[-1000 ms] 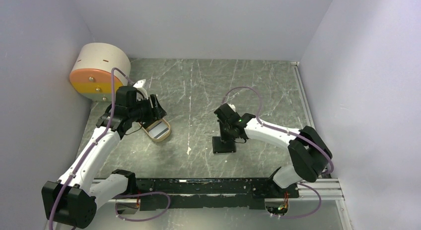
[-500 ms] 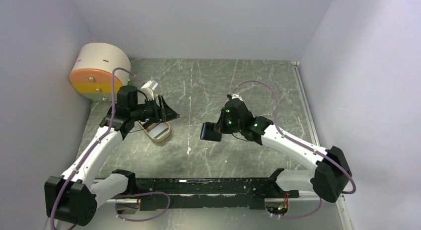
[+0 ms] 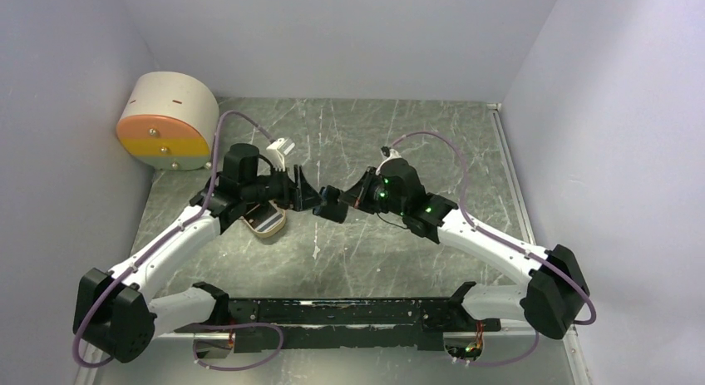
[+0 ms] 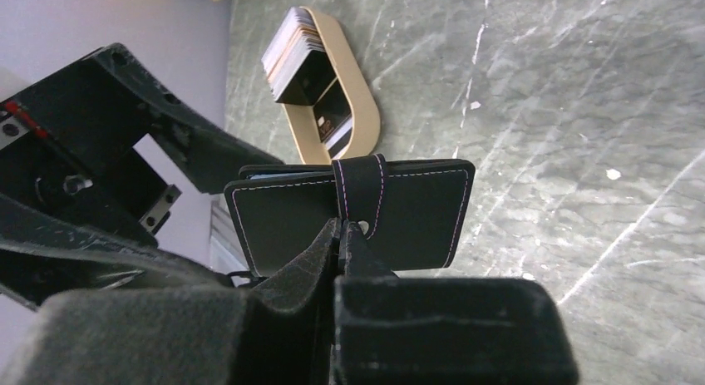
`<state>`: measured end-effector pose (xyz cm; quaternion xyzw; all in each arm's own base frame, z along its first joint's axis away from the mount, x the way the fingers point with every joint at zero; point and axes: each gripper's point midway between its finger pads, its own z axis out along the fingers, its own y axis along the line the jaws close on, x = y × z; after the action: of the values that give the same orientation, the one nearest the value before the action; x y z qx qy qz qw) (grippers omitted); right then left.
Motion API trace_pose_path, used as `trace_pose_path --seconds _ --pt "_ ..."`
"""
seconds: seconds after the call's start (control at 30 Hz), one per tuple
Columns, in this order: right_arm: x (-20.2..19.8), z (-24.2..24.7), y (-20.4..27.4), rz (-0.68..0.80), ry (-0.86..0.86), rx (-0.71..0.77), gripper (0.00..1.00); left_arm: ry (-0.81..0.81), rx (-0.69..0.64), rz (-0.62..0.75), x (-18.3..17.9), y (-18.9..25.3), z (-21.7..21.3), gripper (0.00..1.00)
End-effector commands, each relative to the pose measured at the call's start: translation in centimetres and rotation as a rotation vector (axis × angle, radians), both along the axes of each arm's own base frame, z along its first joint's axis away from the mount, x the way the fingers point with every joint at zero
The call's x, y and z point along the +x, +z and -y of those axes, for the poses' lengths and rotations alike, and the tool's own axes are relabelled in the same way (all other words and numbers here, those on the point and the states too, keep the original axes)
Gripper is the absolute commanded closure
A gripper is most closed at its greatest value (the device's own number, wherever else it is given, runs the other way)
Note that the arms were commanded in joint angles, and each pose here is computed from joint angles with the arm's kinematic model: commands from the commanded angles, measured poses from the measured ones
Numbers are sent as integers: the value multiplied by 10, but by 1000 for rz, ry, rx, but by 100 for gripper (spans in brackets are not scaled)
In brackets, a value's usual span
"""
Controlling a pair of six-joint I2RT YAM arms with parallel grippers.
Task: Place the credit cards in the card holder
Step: Pick up the card holder from the center of the board.
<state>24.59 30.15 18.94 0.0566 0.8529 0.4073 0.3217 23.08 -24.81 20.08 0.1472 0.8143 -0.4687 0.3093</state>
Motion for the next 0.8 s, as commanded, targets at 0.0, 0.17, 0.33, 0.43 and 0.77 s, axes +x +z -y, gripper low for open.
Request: trace_pose_path --seconds 0.0,0.17,0.33,0.43,0.77 --pt "4 -16 21 18 15 99 100 35 61 40 16 0 4 20" --pt "5 -19 26 25 24 115 100 36 103 23 19 -11 10 27" --pt "3 -18 23 39 46 89 100 57 128 53 24 -9 9 66" --pt "4 -11 12 57 56 13 100 68 153 70 25 -10 4 90" --pt "13 17 6 283 182 -278 90 28 233 10 17 -26 -1 91"
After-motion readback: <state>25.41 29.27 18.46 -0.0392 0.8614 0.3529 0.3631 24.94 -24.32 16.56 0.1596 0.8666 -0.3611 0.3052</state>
